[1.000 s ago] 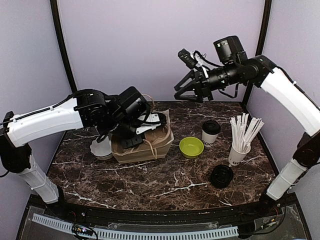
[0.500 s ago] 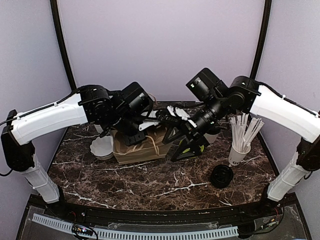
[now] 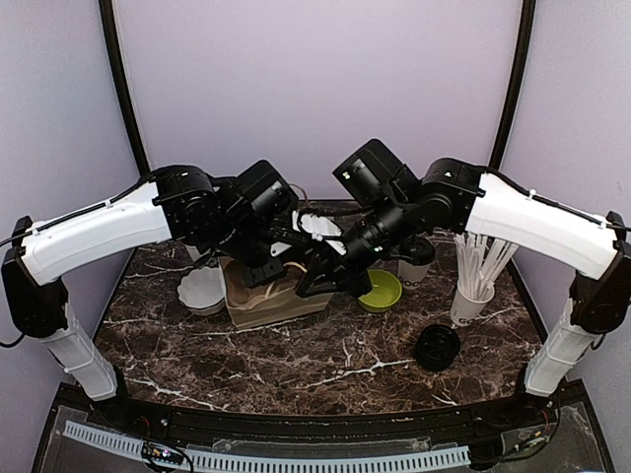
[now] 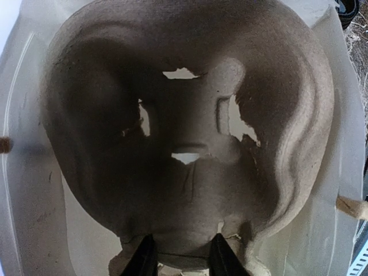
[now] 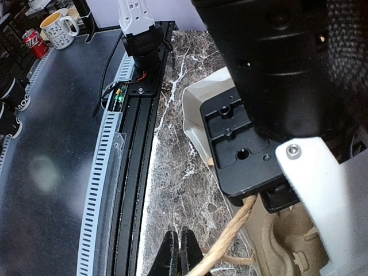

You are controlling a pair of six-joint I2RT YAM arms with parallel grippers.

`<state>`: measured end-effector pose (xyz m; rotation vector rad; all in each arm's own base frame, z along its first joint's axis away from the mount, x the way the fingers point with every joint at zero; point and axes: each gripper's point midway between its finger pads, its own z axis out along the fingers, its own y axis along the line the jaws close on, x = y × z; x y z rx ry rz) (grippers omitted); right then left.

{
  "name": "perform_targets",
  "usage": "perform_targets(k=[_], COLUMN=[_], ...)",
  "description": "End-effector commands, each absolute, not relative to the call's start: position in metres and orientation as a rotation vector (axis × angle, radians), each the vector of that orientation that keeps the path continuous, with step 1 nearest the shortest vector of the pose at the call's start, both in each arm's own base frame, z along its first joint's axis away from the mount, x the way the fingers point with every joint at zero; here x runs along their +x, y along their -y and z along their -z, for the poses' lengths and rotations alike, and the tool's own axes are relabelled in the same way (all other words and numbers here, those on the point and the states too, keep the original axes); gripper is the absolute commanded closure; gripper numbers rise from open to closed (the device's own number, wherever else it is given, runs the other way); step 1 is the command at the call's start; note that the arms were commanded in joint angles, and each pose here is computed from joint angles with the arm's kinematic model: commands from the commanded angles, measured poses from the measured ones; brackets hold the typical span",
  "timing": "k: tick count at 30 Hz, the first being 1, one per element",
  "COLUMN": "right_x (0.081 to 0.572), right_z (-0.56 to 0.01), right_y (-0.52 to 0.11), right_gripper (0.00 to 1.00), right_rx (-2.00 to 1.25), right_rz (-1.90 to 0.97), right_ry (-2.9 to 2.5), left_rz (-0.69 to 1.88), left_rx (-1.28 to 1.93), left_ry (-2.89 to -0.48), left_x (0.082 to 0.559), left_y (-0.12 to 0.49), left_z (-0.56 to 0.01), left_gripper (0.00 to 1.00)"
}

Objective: Pack the takeout coffee

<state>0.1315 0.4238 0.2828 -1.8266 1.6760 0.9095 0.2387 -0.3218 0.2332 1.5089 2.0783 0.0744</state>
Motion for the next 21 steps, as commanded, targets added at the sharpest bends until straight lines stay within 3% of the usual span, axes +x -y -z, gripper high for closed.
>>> perform_targets(k=[1,11,21], right_x=[0.128,0.075,0.085], right_z=[-0.283,-0.305,-0.339], right_y=[-0.418,-0.391,-0.421], right_gripper=[1.0,1.0,1.0], right_rx=[-1.872,-2.129,-2.035], right_rz=[-0.882,-1.074,-1.056], right_ry=[-1.601,-1.349,-1.294], left_rz=[-0.056,-0.038,-0.043], left_rx=[1.499,1.502,1.593], left_ry=[-2.065,-2.049,-2.124], left_x=[0.227,0.22,0.212], left_y=[0.307,0.297,0.298], left_z=[-0.252,-0.256,-0.23], left_gripper=[0.76,0.76,0.76])
